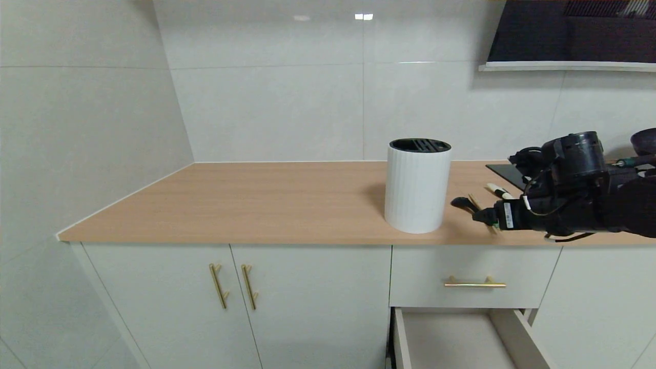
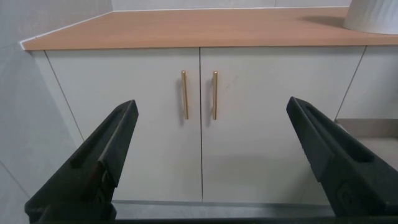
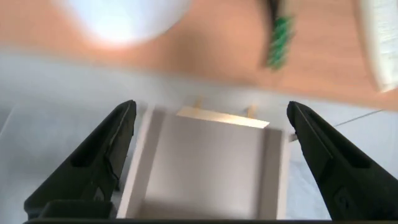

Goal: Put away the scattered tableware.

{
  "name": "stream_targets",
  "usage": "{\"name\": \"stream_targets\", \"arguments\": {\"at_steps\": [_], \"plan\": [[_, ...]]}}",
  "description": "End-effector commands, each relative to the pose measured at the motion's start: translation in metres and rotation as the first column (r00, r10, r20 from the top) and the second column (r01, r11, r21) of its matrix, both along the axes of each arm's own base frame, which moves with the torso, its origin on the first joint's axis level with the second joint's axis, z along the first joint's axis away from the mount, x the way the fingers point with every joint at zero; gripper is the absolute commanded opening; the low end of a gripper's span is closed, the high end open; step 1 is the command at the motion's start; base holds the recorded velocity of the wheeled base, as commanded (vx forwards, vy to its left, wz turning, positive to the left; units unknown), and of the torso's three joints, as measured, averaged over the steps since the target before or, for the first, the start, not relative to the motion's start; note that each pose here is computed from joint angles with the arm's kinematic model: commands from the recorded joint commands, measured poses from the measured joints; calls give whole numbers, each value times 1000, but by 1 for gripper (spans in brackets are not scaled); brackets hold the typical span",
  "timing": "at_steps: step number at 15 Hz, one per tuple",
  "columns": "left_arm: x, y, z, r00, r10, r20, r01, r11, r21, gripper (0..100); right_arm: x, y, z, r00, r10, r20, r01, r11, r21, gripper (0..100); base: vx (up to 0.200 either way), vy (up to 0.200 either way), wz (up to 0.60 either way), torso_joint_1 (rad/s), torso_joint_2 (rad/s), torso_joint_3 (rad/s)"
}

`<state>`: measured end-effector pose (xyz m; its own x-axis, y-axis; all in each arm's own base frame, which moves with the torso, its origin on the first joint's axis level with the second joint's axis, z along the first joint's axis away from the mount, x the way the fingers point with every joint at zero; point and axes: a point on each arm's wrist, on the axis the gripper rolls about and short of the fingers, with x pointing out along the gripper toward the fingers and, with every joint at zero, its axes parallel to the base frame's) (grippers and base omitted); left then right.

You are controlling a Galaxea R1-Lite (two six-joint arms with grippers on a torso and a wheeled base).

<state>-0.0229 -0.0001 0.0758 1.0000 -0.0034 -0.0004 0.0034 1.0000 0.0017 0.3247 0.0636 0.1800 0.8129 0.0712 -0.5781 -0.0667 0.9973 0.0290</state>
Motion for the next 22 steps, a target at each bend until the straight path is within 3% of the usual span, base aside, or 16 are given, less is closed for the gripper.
{"name": "stream_targets", "arguments": {"at_steps": [1,9,17,18,22], "plan": [[0,0,0,1000,0,0,0,1000,0,100,23,-8,-16,999,-45,-19,46,999,7,100,0,0,0,0,0,0],[0,0,0,1000,0,0,0,1000,0,100,66,-34,-59,986,-166,-28,165,986,-31,100,0,0,0,0,0,0],[0,0,0,1000,0,0,0,1000,0,100,67,-33,-63,986,-165,-35,164,986,-33,100,0,0,0,0,0,0],[0,0,0,1000,0,0,0,1000,0,100,67,-33,-65,985,-165,-43,163,986,-35,0,0,0,0,0,0,0],[0,0,0,1000,0,0,0,1000,0,100,67,-32,-67,985,-162,-53,160,986,-38,0,0,0,0,0,0,0]]}}
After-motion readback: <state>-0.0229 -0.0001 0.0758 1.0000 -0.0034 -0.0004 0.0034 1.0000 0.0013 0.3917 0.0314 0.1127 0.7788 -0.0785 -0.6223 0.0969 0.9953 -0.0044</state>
